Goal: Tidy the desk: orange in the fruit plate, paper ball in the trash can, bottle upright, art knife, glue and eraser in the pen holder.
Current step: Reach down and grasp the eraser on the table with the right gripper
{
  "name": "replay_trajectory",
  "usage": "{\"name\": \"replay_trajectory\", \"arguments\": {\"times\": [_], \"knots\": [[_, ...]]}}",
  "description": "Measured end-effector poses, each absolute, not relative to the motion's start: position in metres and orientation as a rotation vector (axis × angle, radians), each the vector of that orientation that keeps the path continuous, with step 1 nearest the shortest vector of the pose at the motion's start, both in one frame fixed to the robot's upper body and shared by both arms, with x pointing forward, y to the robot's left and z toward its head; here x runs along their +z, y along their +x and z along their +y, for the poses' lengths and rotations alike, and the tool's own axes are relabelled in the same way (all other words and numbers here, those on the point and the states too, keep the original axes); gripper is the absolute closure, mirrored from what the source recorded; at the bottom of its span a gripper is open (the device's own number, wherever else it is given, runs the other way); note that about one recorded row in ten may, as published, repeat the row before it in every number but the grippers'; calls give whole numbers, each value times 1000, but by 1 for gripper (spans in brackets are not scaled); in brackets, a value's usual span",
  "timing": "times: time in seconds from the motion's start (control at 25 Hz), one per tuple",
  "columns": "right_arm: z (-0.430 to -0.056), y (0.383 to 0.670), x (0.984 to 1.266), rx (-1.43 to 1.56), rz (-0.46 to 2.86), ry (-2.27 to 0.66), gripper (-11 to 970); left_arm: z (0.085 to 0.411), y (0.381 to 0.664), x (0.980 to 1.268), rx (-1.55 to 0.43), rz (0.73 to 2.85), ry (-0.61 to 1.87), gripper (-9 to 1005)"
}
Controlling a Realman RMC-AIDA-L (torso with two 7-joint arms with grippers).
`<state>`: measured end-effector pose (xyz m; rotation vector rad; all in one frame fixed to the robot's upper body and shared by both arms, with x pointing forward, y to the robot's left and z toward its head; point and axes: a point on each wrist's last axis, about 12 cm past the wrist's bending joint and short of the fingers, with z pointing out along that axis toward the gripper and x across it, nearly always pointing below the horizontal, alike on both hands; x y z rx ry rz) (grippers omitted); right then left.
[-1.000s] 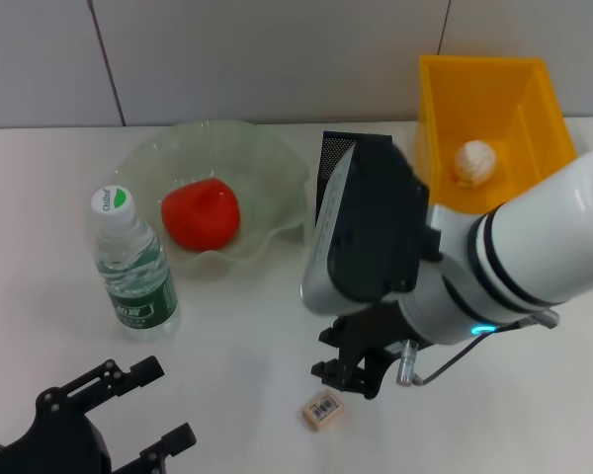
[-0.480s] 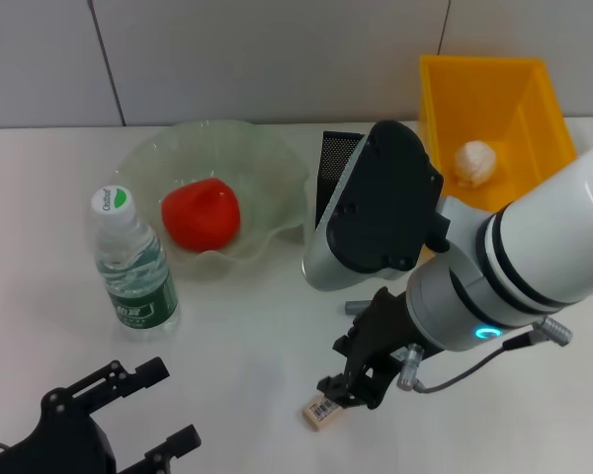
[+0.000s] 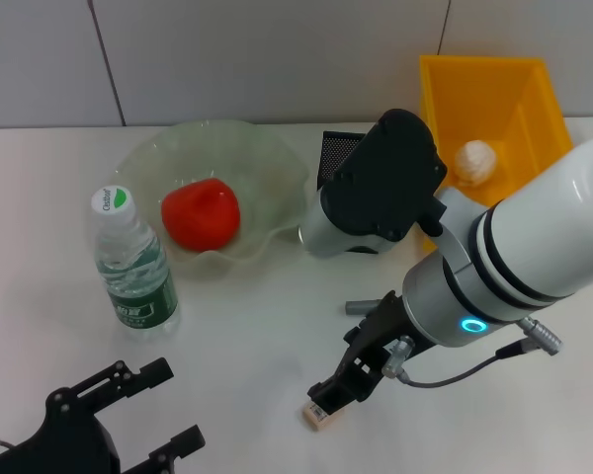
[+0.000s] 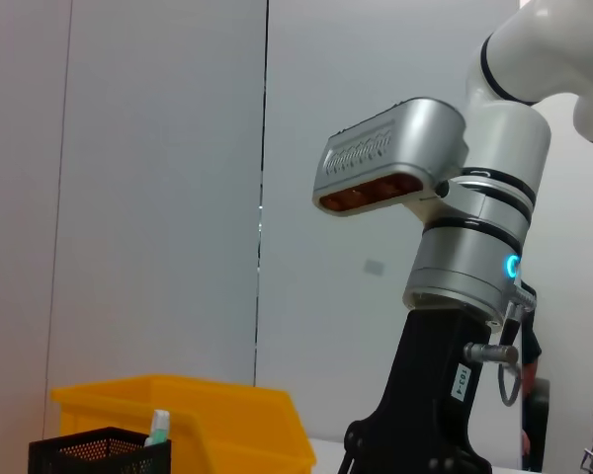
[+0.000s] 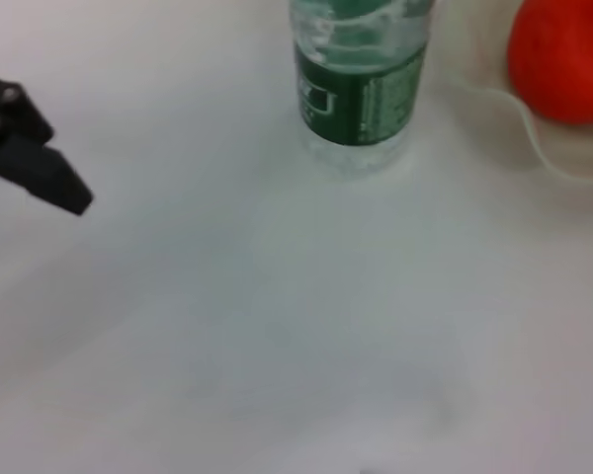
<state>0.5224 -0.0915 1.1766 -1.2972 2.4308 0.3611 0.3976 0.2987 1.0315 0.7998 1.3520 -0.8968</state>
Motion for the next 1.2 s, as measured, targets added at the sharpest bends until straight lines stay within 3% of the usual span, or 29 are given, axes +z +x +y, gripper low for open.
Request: {"name": "replay_trajectory", "arguments": {"times": [0.2,0.72,1.2], "knots": [[-96,526,1171,404,2504,-1220,211,298,396,1030,-862,1336,814,327],[-92,537,1154,581,2600,-1120,214,302,396,1032,-840,1330,815,327],[-86,550,1145,502,2612,-1140,216,305,396,1033,-840,1328,814,327]]}}
